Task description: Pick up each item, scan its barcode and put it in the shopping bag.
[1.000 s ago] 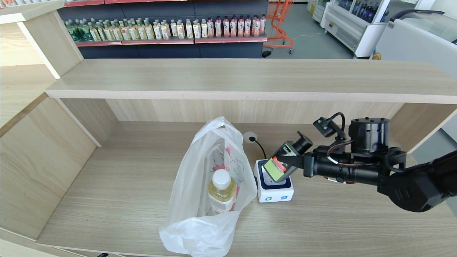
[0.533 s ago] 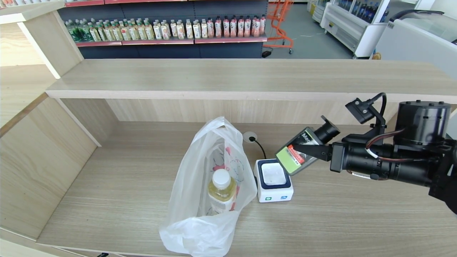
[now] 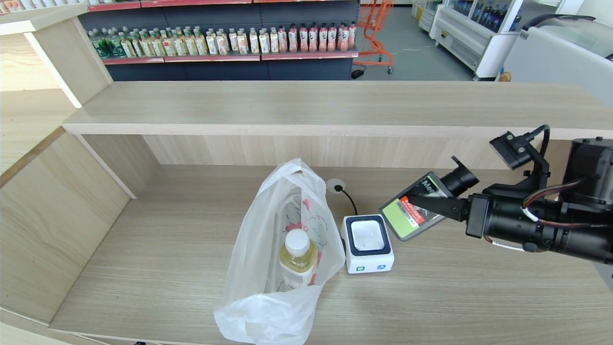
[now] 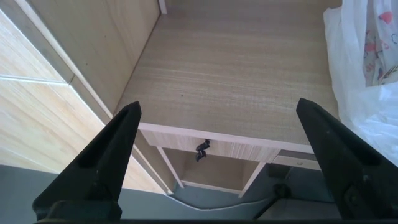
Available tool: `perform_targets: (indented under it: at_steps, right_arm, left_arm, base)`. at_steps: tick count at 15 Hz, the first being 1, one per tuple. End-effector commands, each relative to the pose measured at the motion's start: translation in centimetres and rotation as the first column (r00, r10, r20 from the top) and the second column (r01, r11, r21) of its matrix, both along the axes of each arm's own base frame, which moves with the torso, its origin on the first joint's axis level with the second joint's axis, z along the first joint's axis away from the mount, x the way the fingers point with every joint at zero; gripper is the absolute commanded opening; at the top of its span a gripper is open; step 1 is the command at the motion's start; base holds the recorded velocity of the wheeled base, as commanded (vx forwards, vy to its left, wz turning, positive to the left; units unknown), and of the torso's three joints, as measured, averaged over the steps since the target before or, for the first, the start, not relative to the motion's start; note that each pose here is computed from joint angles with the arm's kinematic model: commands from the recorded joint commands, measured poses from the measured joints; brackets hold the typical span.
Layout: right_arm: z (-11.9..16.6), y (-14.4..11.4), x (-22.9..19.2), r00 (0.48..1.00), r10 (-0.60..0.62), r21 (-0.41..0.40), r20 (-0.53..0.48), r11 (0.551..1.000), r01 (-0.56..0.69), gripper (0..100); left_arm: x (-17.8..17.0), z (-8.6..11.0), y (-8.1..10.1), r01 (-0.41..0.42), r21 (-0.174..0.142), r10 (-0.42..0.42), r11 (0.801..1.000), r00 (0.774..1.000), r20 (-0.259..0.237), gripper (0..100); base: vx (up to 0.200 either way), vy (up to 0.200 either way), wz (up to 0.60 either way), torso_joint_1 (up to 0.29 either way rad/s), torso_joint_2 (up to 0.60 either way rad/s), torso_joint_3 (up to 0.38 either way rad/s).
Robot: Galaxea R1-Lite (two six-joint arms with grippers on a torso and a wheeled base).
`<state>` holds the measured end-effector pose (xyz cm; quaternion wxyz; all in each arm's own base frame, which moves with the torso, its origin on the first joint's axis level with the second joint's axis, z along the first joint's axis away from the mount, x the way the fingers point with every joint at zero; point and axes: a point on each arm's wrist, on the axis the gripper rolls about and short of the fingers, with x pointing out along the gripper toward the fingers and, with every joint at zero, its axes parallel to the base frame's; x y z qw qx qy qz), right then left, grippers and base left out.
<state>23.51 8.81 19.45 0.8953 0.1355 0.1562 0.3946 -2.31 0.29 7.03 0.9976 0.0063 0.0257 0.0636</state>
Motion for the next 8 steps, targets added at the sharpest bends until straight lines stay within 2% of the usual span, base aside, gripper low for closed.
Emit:
perform_targets:
  at_steps: [1,2,4,8]
  right_arm:
    - [0.3,0.0,0.1,1.0,0.001,0.004,0.011,1.0,-0.001,0]
    - [0.2,0.1,0.3,1.0,0.001,0.003,0.009,1.0,-0.001,0]
    - [-0.1,0.4,1.3,1.0,0.001,-0.016,0.013,1.0,0.0,0]
    - [-1.8,1.4,4.3,0.994,0.041,-0.158,0.1,0.987,-0.025,0]
  left_arm:
    - [0.0,0.0,0.0,-0.001,0.0,0.001,1.0,1.0,0.0,100]
    - [0.0,0.0,0.0,-0.001,0.0,0.001,1.0,1.0,0.0,100]
    - [0.0,0.0,0.0,-0.001,-0.002,0.001,1.0,1.0,0.0,100]
    - [0.0,0.0,0.0,-0.001,-0.002,0.001,1.0,1.0,0.0,100]
  base:
    - [0.0,0.2,0.0,-0.007,0.0,0.002]
    - [0.0,0.2,0.0,0.012,0.01,-0.002]
    - [0.0,0.0,0.0,0.0,0.0,0.0]
    - [0.0,0.0,0.0,0.0,0.0,0.0]
